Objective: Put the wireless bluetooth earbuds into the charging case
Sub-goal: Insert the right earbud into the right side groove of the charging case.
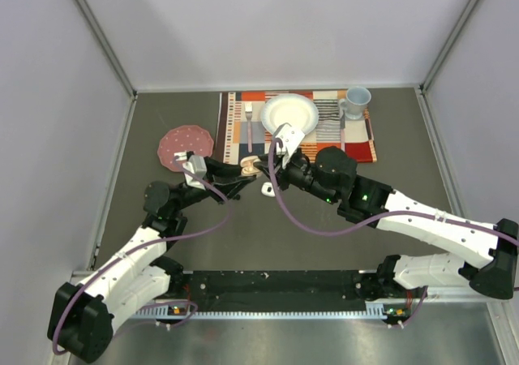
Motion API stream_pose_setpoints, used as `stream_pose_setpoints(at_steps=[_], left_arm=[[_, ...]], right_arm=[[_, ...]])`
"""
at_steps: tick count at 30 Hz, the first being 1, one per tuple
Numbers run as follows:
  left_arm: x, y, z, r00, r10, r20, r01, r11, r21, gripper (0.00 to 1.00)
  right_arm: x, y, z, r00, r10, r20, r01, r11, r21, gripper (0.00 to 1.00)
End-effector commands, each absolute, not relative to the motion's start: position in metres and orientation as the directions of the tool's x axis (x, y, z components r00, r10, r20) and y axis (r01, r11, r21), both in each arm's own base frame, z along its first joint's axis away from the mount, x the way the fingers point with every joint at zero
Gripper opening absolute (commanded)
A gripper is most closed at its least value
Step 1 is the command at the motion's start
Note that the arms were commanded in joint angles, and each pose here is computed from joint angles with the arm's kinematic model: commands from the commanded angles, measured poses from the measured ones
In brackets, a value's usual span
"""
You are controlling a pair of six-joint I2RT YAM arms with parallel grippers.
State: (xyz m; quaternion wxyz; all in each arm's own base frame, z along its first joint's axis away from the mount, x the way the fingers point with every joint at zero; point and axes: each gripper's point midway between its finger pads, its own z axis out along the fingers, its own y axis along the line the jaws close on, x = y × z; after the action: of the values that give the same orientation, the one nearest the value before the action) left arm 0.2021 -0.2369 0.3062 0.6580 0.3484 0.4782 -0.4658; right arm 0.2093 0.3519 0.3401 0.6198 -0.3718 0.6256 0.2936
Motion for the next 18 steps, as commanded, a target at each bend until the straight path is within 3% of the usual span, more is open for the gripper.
stream_pose_setpoints(at_steps=[1, 18], left_arm=[[0.2005, -0.229, 0.3428, 0.22, -0.34, -0.914, 0.925, 0.371, 0.085, 0.0], [0.2032, -0.2264, 0.3435, 0.238, -0.348, -0.907, 0.914, 0.395, 0.088, 0.0]], right_arm=[[0.2006, 0.354, 0.3431, 0.059, -0.136, -0.989, -0.843, 0.524, -0.122, 0.09], [0.2055, 0.3544, 0.3444, 0.011, -0.101, -0.995, -0.824, 0.563, -0.067, 0.1]])
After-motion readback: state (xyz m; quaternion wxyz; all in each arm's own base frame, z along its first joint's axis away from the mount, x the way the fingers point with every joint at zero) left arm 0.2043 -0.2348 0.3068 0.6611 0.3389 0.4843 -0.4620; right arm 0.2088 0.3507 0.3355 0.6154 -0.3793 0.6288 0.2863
